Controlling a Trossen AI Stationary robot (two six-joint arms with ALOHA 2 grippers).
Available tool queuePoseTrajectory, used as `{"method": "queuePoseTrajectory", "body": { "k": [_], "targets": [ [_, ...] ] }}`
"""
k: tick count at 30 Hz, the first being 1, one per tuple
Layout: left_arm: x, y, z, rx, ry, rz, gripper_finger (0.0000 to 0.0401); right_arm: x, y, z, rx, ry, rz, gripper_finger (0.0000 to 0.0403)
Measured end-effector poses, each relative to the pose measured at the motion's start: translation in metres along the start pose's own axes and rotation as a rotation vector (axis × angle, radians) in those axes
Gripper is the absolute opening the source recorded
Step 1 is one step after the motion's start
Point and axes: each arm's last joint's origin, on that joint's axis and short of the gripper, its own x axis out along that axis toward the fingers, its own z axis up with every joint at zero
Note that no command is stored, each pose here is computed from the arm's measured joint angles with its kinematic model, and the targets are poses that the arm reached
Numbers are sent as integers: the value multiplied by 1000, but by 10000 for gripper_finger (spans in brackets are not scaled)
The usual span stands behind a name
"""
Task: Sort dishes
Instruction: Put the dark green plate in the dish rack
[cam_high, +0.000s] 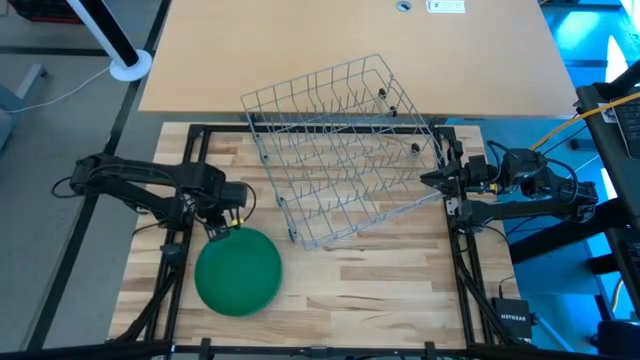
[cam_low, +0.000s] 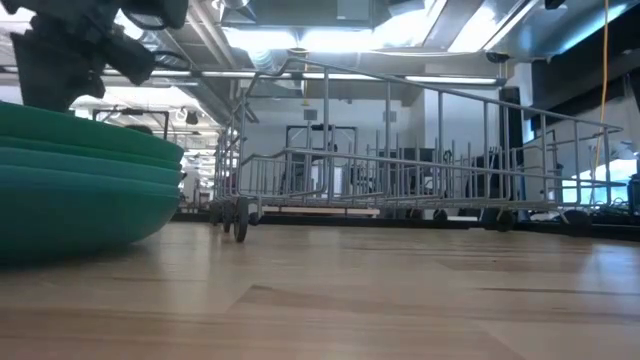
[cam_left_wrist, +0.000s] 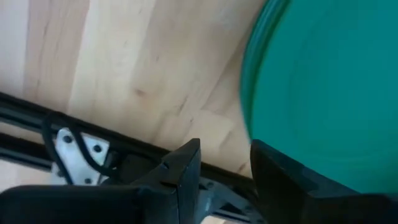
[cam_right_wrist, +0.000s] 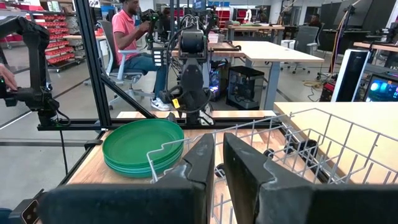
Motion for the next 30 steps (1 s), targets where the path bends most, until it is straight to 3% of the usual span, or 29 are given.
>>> {"method": "queuePoseTrajectory", "body": {
  "k": [6,17,30],
  "targets": [
    [-1,-3,3,8,-27,-42,131,0,0,0,0,0,0,42],
    [1,-13,23,49,-227,-141,131,0,0,0,0,0,0,42],
    [32,-7,20,57,-173,-113,131,0,0,0,0,0,0,42]
  ]
}}
